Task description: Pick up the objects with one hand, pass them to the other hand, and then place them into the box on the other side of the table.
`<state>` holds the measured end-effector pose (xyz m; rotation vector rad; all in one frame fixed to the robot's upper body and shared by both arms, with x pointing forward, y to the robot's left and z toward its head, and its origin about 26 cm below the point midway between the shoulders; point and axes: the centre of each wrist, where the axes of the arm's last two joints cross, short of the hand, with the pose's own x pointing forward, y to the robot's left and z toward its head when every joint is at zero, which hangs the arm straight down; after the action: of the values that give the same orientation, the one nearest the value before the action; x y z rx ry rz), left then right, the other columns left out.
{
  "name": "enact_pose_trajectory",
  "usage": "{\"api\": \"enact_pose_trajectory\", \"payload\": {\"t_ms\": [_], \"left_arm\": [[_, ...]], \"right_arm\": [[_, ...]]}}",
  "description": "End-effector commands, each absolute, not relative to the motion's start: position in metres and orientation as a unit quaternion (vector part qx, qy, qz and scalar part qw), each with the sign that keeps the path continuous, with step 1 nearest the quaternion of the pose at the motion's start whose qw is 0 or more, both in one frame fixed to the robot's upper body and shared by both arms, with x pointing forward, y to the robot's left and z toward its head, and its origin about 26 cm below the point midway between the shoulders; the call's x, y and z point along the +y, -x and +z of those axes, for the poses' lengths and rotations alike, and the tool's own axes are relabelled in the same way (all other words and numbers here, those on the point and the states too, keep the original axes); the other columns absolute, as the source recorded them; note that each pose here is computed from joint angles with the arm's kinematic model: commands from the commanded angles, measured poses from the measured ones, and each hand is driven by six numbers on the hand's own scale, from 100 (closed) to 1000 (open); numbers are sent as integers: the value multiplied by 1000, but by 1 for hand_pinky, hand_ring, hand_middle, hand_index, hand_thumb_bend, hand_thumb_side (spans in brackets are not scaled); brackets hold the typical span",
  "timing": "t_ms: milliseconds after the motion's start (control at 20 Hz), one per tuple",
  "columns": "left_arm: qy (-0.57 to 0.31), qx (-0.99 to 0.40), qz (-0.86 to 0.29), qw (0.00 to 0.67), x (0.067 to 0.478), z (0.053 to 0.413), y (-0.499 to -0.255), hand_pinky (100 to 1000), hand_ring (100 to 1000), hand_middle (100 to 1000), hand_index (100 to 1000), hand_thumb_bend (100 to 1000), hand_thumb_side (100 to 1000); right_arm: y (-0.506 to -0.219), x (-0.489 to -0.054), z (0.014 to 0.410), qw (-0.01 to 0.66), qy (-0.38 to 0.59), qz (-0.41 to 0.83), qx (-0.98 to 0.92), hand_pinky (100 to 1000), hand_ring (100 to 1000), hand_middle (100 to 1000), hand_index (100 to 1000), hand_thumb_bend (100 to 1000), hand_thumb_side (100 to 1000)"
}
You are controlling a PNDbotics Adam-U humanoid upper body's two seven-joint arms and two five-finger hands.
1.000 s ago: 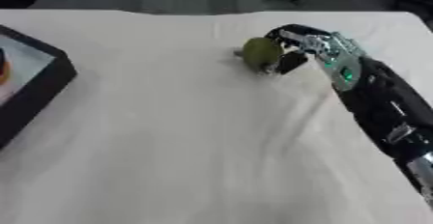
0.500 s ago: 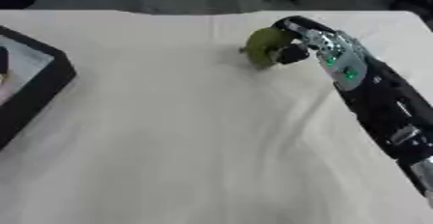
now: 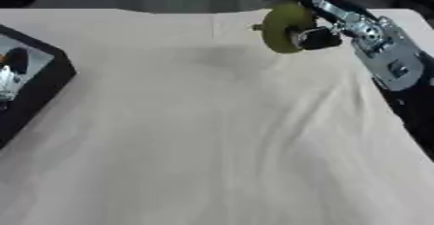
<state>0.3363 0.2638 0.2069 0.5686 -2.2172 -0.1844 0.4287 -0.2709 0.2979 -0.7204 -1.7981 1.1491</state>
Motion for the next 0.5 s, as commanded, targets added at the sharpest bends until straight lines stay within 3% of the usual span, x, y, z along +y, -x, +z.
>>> {"api": "enact_pose_trajectory", "payload": {"t_ms": [50, 500], "left_arm": [[-240, -882, -77, 398, 270, 215, -334, 702, 829, 714, 765, 440, 490], [-236, -880, -90, 403, 270, 215, -336, 702, 831, 717, 775, 451, 501]], "right_arm": [[-402, -270, 329, 387, 296, 459, -743, 757, 685, 492, 565, 100, 100], [-346, -247, 342, 315, 262, 476, -778, 753, 675, 492, 565, 100, 100]]}}
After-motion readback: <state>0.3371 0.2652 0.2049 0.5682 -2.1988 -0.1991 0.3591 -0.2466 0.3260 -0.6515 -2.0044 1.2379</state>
